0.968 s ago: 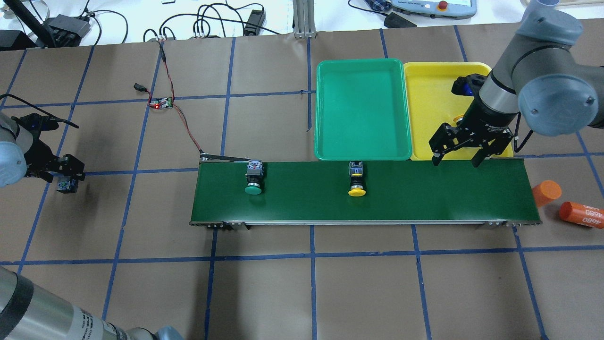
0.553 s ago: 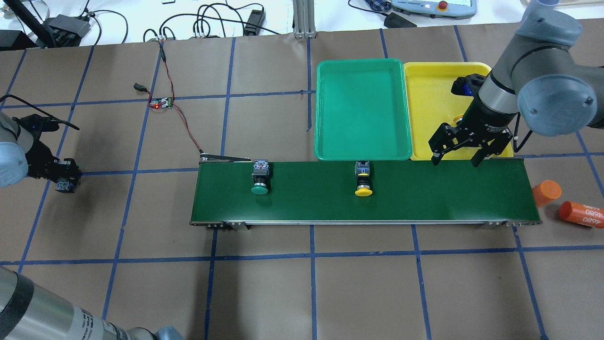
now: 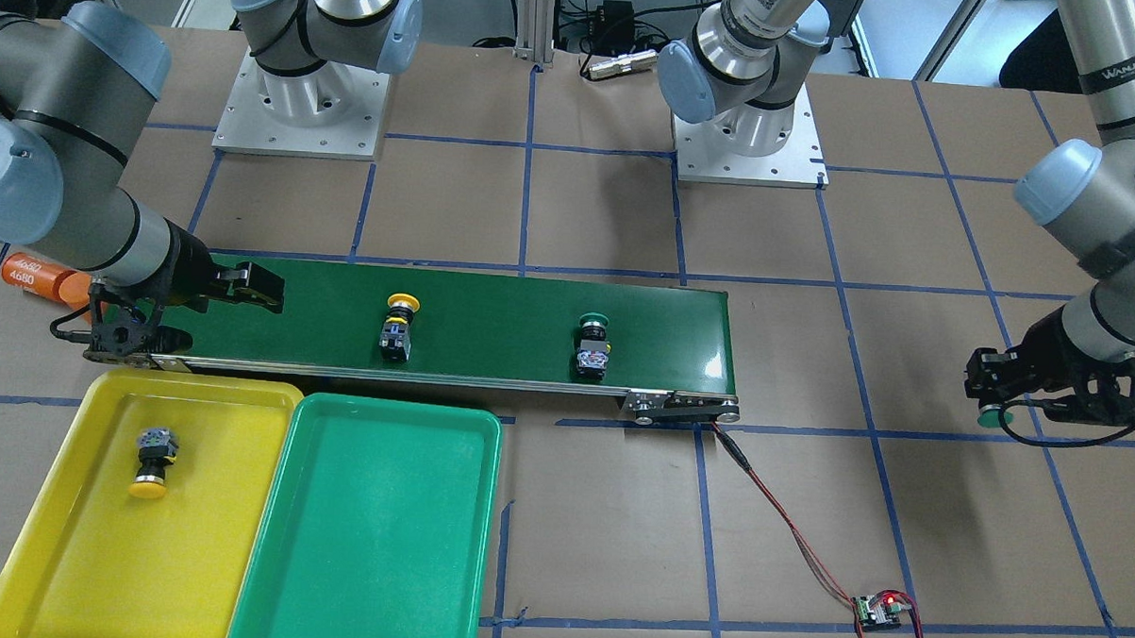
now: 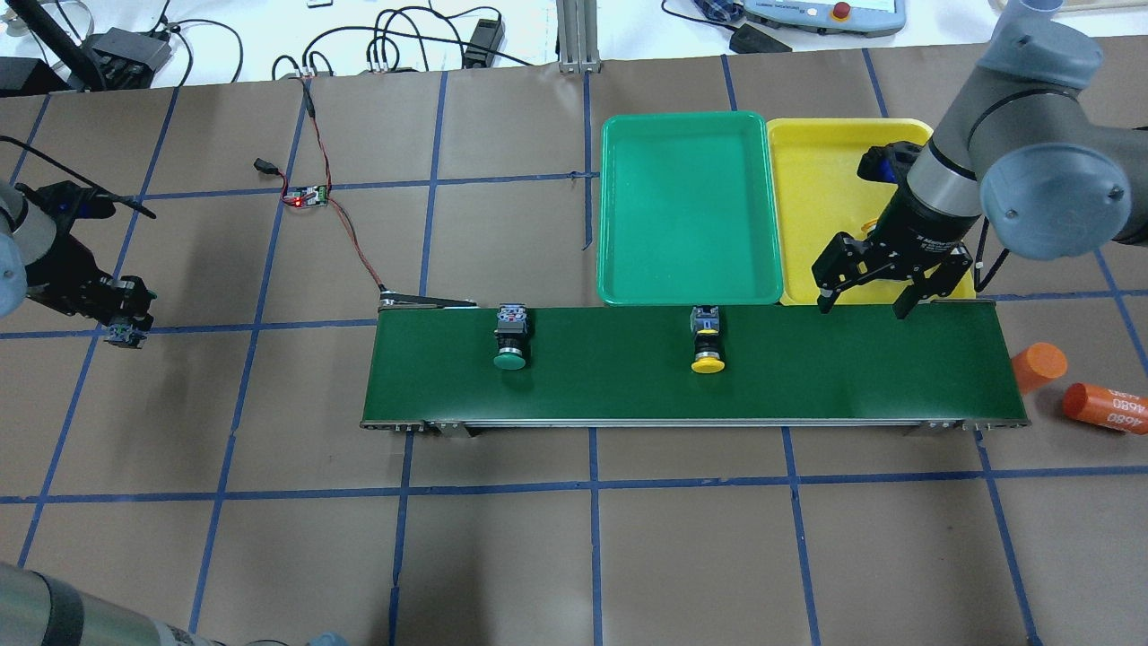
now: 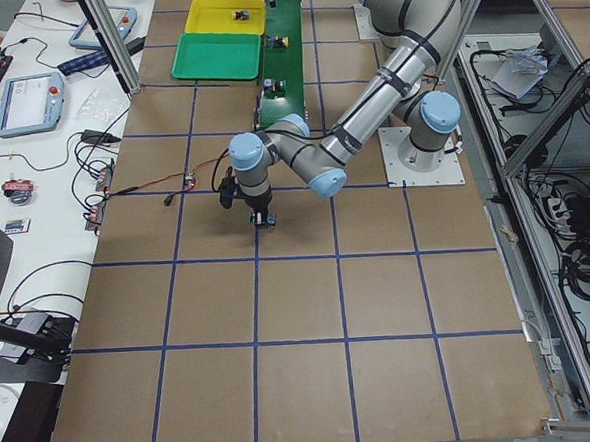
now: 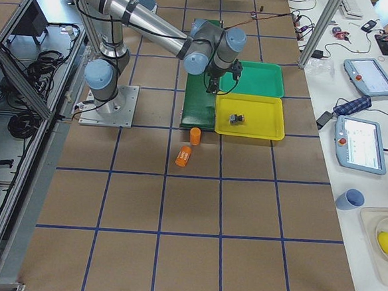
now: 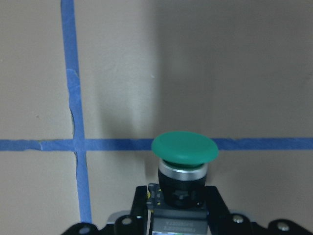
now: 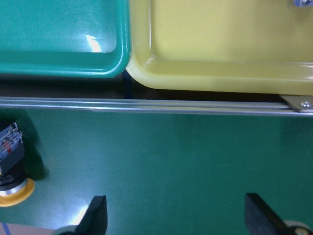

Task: Sort buttons by color to trays
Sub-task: 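Carry the green button onto the belt's near end, open left gripper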

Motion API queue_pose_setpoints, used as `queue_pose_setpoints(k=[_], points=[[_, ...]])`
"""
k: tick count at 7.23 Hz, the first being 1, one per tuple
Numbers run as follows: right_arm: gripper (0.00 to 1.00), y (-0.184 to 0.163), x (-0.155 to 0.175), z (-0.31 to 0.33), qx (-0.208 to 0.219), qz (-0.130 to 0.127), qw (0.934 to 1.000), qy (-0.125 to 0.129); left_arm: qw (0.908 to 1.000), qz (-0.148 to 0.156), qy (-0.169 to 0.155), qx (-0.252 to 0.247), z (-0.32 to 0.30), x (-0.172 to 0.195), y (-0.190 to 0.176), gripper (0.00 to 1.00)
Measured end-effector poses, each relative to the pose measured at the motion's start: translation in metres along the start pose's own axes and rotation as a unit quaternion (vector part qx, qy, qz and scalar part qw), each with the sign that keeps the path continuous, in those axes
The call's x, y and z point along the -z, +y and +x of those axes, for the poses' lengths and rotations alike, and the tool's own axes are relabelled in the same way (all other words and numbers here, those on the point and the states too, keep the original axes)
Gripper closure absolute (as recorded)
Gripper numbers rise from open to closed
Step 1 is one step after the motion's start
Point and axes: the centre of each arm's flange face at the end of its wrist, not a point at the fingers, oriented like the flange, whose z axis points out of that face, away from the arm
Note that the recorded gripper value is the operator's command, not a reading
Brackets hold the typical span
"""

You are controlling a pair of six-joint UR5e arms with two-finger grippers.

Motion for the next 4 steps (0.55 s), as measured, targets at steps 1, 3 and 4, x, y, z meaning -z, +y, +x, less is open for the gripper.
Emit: queue_pose_setpoints(k=[1, 3, 4], points=[[0.0, -0.001, -0.001, -0.005, 0.001, -0.001, 1.0, 0.002, 1.0, 0.004, 0.006, 0.004, 0.045, 0.026, -0.003, 1.0], [0.0, -0.006, -0.006, -0.022, 0.009, 0.001, 0.9999, 0.012, 0.9996, 0.014, 0.023, 0.012, 0.143, 0.06, 0.0, 1.0], [0.0, -0.008, -0.009, -0.025, 0.009, 0.0, 0.9999, 0.013, 0.9993, 0.013, 0.034, 0.007, 0.19, 0.063, 0.003, 1.0]])
